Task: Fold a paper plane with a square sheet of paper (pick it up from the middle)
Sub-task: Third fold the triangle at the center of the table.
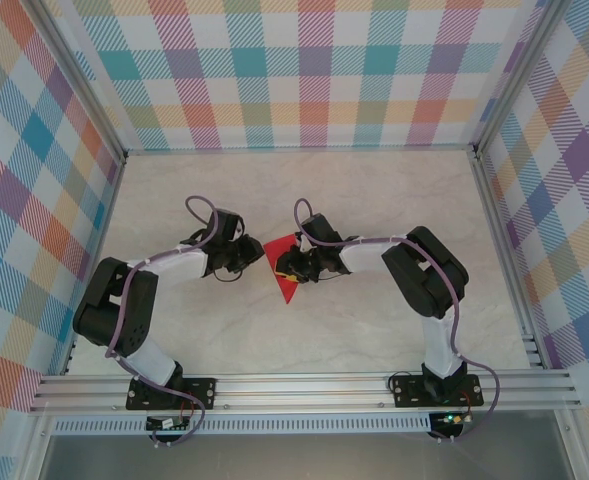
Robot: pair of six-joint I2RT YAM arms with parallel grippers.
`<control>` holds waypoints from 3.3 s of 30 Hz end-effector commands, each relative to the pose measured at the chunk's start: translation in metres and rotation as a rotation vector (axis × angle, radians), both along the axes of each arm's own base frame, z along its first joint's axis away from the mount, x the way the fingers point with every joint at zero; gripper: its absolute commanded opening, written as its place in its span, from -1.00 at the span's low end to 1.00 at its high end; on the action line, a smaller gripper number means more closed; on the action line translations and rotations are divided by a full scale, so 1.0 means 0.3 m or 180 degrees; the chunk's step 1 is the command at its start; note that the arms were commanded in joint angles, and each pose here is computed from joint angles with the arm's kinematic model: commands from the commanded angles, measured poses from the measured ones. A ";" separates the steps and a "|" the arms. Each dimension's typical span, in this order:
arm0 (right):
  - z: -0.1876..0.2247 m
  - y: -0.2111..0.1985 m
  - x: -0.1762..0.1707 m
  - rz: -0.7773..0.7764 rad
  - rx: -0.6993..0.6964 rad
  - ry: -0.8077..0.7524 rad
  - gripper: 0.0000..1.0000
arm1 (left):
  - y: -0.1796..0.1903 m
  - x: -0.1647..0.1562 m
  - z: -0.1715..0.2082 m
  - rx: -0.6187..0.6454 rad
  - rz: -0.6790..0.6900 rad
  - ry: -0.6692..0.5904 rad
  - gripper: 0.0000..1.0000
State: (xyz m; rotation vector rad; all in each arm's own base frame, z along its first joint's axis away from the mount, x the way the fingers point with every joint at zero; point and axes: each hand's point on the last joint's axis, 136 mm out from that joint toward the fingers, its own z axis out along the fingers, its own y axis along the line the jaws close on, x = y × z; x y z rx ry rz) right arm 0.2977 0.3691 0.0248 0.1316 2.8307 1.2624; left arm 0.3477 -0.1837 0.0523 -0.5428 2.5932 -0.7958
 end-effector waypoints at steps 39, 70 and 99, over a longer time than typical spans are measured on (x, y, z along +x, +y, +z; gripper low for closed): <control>-0.133 -0.090 -0.055 -0.0088 -0.0460 0.0210 -1.00 | -0.189 -0.144 -0.050 -0.0482 -0.0763 0.0333 -1.00; -0.137 -0.093 -0.055 -0.0094 -0.0473 0.0220 -1.00 | -0.172 -0.099 -0.050 -0.0382 -0.0556 0.0207 -1.00; -0.066 -0.065 -0.040 -0.0071 -0.0301 0.0140 -1.00 | -0.132 -0.139 -0.165 -0.0135 -0.0524 0.0489 -1.00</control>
